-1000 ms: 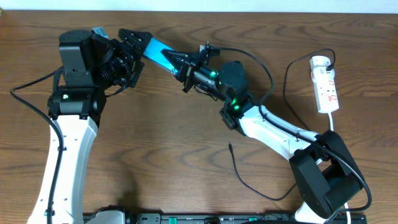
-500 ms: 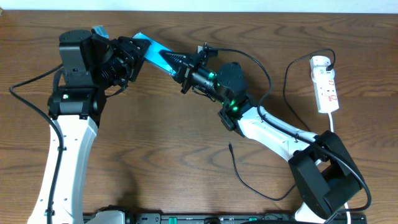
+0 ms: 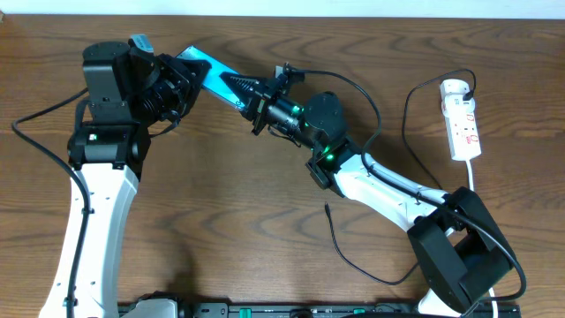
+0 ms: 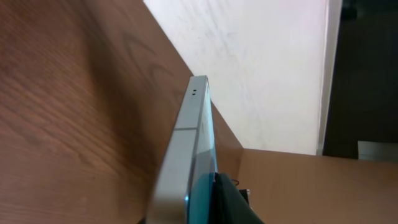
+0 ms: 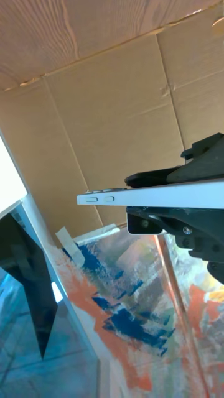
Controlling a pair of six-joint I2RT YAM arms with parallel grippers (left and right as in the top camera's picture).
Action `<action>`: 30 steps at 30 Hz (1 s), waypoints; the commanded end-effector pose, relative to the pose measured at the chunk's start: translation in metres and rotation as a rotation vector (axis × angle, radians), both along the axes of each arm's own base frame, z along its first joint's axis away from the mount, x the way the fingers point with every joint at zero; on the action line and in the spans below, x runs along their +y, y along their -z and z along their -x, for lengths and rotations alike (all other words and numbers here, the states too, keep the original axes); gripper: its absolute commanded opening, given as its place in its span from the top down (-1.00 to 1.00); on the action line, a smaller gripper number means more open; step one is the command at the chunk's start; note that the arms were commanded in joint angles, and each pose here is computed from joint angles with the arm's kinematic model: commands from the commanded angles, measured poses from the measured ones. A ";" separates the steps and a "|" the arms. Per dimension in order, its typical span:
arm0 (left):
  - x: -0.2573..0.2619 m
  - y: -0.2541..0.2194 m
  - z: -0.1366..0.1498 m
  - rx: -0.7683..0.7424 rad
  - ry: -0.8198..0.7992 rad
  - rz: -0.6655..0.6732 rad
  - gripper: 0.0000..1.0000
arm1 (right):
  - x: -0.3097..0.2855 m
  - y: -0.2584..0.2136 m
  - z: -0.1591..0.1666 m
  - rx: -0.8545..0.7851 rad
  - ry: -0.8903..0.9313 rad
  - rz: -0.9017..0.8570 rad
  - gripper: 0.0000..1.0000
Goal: Plug charger to phone and switch on socket
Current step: 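Open the right gripper and release the phone to the left gripper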
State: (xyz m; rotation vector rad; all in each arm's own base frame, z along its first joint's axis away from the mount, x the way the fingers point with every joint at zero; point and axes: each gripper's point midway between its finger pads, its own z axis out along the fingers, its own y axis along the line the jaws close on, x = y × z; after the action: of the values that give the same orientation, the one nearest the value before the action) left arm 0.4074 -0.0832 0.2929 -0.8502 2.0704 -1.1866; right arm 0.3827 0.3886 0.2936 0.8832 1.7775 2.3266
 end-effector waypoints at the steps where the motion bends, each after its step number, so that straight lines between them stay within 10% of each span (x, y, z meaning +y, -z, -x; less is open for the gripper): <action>1: 0.002 -0.008 -0.001 -0.037 0.000 -0.018 0.73 | 0.005 -0.014 0.007 -0.032 -0.027 -0.030 0.97; 30: 0.002 -0.019 -0.007 -0.095 0.004 -0.023 0.86 | 0.009 -0.017 0.012 -0.039 -0.029 -0.042 0.74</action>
State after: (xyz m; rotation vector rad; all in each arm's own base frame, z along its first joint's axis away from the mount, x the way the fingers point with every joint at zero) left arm 0.4119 -0.0853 0.3047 -0.8140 2.0280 -1.2162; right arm 0.3840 0.3871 0.3018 0.8968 1.7184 2.3512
